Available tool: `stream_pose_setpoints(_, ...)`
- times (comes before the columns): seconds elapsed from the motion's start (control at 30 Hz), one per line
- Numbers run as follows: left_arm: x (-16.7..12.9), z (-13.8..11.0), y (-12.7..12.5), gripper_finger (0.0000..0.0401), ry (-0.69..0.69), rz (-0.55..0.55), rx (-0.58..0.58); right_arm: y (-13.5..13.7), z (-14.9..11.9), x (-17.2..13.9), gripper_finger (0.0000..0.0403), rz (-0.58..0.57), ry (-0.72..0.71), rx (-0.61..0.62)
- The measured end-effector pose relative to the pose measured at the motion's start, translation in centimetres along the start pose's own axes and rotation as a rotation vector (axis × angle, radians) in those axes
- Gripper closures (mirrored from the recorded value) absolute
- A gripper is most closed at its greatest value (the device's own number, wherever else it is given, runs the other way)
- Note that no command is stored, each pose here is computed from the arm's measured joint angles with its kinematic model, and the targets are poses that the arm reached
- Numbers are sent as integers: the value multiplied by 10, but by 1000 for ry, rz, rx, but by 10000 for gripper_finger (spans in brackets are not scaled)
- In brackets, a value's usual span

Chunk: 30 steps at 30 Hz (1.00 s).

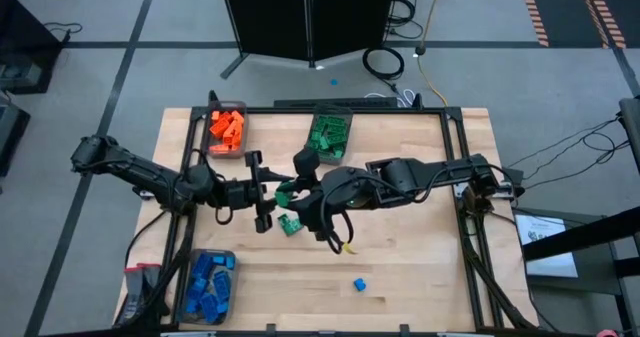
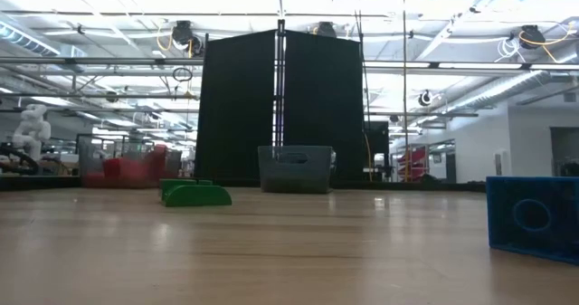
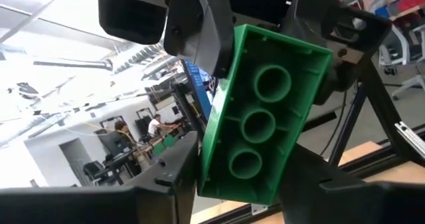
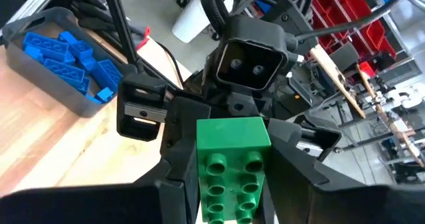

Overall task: Sort blocks
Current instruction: Put the green game piece into the top right black transparent bin

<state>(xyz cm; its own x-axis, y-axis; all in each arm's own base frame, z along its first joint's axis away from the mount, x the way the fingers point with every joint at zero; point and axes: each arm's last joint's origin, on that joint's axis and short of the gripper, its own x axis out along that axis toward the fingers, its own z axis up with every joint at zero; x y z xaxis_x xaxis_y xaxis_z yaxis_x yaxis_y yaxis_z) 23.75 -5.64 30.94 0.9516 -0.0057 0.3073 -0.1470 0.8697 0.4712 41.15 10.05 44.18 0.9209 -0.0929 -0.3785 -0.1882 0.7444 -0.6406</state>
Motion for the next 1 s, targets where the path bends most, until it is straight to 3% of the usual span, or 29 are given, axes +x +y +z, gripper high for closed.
stream_pose_setpoints(0.17, 0, -2, 1, 256, 39, 42, 15, 1, -4, 0, 276, 6, 43, 14)
stream_pose_setpoints(0.33, 1, -13, 10, 260, 151, 130, 50, 2, -9, -14, 165, -53, 176, -12)
stream_pose_setpoints(0.47, 6, -32, 25, 260, 253, 198, 33, -1, -5, -46, 113, -75, 195, 45)
stream_pose_setpoints(0.77, 16, -112, 79, 260, 418, 296, -155, -15, -13, -108, 120, -56, 240, 241)
stream_pose_setpoints(0.87, 17, -143, 104, 260, 475, 354, -294, -18, -21, -120, 128, -53, 293, 288)
stream_pose_setpoints(1.0, 27, -175, 133, 260, 501, 339, -466, -17, -30, -121, 135, -48, 369, 348)
